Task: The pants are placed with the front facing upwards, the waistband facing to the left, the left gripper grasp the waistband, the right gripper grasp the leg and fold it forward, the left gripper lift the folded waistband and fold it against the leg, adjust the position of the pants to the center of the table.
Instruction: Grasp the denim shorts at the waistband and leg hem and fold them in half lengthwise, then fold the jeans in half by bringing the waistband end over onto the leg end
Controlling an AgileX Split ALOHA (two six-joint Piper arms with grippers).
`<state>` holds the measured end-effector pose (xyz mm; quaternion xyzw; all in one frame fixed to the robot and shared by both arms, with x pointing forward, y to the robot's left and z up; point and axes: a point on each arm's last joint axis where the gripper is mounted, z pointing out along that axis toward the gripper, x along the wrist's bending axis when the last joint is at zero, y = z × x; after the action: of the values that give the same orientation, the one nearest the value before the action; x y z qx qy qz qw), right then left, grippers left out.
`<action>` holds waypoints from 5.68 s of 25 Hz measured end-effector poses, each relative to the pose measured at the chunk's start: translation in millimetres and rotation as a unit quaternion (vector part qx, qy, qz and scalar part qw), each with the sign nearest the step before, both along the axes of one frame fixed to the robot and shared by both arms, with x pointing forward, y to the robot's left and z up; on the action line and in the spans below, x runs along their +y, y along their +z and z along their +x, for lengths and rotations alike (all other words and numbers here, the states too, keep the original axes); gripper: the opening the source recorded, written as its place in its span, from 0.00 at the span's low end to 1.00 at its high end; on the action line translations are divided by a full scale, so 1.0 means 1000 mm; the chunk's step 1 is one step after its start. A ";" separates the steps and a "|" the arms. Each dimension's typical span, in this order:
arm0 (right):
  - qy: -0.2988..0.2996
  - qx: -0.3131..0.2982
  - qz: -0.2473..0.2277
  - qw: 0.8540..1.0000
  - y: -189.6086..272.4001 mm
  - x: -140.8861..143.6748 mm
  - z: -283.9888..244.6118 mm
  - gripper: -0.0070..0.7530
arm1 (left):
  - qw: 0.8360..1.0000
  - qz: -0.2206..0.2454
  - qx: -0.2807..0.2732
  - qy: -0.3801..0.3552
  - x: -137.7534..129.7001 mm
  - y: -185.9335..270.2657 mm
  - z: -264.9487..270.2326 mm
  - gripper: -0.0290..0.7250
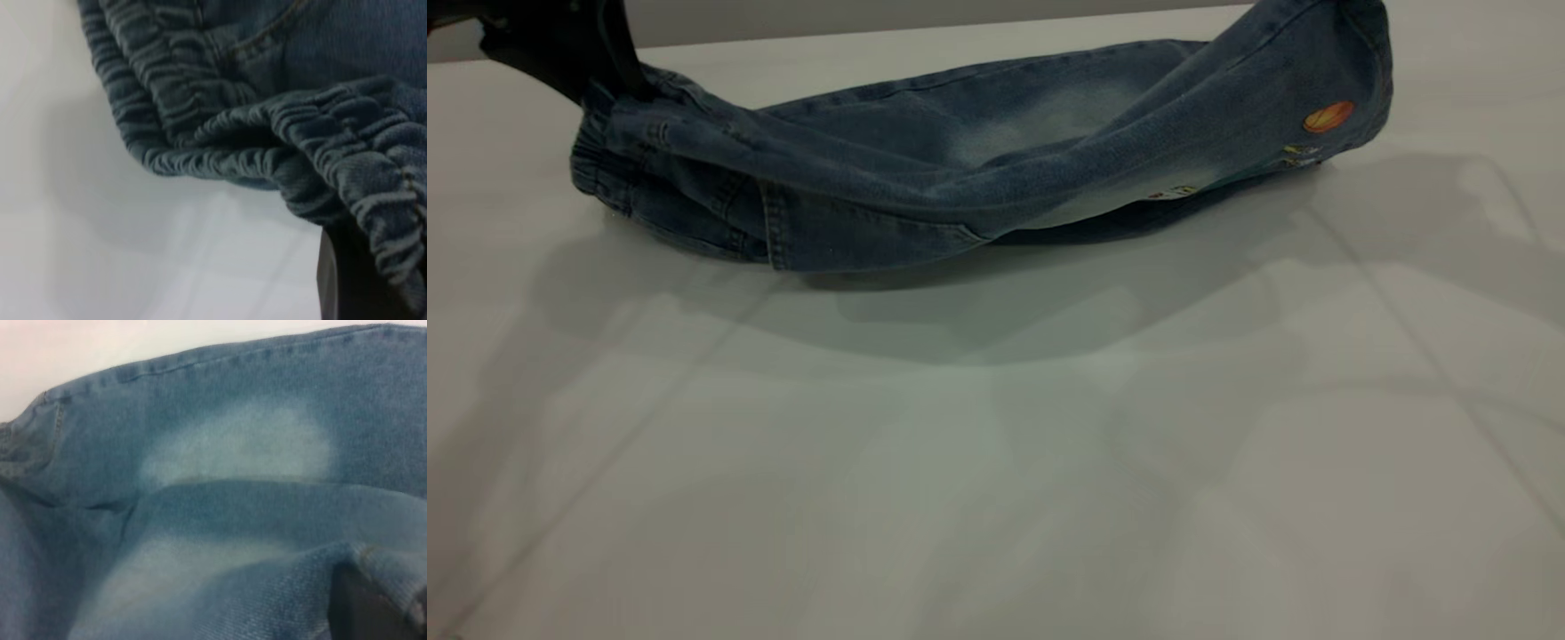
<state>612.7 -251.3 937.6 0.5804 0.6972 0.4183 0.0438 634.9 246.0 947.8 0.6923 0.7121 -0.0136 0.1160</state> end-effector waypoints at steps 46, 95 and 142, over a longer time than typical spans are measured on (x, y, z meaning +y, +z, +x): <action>0.006 -0.017 -0.035 0.999 -0.061 -0.003 0.105 0.03 | 0.989 0.076 -0.126 -0.002 0.003 -0.025 0.121 0.23; -0.028 0.014 -0.002 1.000 -0.064 -0.003 0.104 0.46 | 0.967 0.110 -0.224 -0.056 0.004 -0.003 0.144 0.71; 0.016 0.092 -0.046 0.995 0.031 -0.003 0.109 0.46 | 0.982 0.093 -0.162 0.027 0.041 -0.107 0.155 0.71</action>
<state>721.2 -253.9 968.3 0.6024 0.7263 0.3310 -0.0010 789.7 287.4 840.8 0.6736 0.7006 0.1678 0.1652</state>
